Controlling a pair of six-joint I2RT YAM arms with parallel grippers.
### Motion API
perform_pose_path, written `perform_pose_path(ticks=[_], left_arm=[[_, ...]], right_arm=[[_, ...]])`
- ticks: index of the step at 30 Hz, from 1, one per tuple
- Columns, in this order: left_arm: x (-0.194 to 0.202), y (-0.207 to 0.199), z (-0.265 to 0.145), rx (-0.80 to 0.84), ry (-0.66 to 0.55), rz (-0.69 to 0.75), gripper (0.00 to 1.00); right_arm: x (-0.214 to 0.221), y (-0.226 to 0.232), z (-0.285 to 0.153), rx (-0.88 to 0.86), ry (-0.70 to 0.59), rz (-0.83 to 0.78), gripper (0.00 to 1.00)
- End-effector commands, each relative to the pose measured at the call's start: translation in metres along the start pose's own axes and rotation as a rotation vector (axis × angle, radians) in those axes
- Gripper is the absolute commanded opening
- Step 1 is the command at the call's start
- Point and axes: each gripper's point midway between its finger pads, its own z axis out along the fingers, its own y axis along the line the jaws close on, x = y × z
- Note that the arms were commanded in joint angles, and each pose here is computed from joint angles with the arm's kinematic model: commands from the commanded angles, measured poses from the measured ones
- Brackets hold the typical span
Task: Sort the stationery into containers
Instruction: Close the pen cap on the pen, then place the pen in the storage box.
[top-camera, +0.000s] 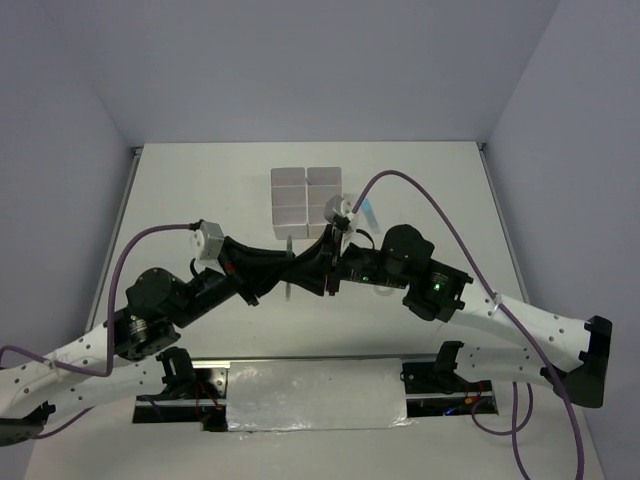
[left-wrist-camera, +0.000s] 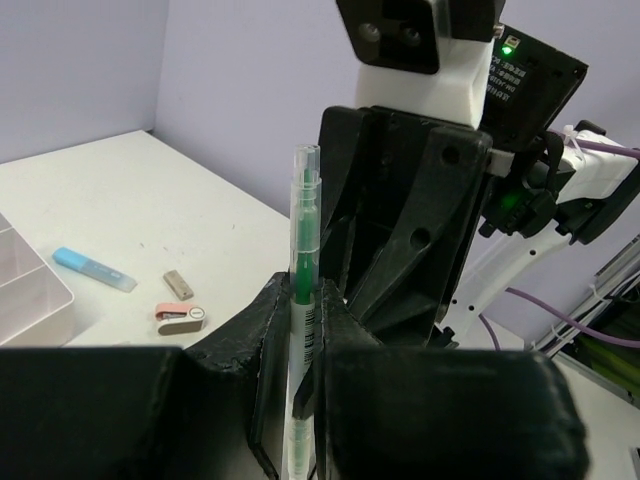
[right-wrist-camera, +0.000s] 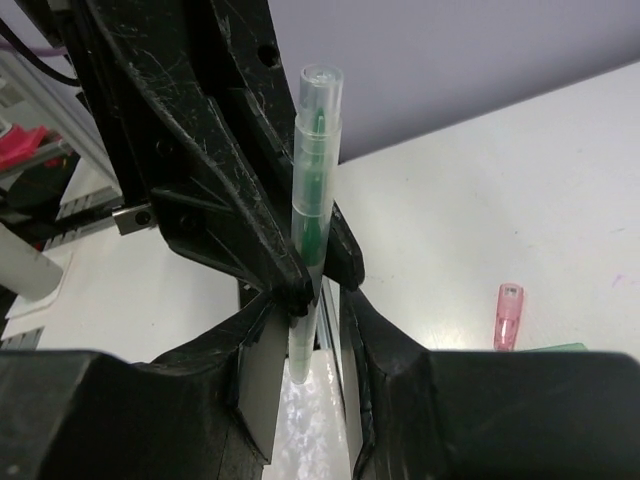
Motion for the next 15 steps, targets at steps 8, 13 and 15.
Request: perform_pose_path(ticks=[8,13,15], left_arm=[[0.023,-0.006,-0.006,0.035,0.051,-0.055,0.00],[0.012,-0.011,-0.009,0.062,0.000,-0.084,0.00],[0.008,-0.013,-0.008,0.071,-0.013,-0.089,0.00]], right_arm=[[-0.067,-0.004,-0.007,0.049,-0.243,-0.041,0.20],[-0.056,-0.010,0.003,0.050,-0.229,-0.016,0.29],[-0.057,-0.011,0.003,0.051,-0.238,-0.010,0.22]])
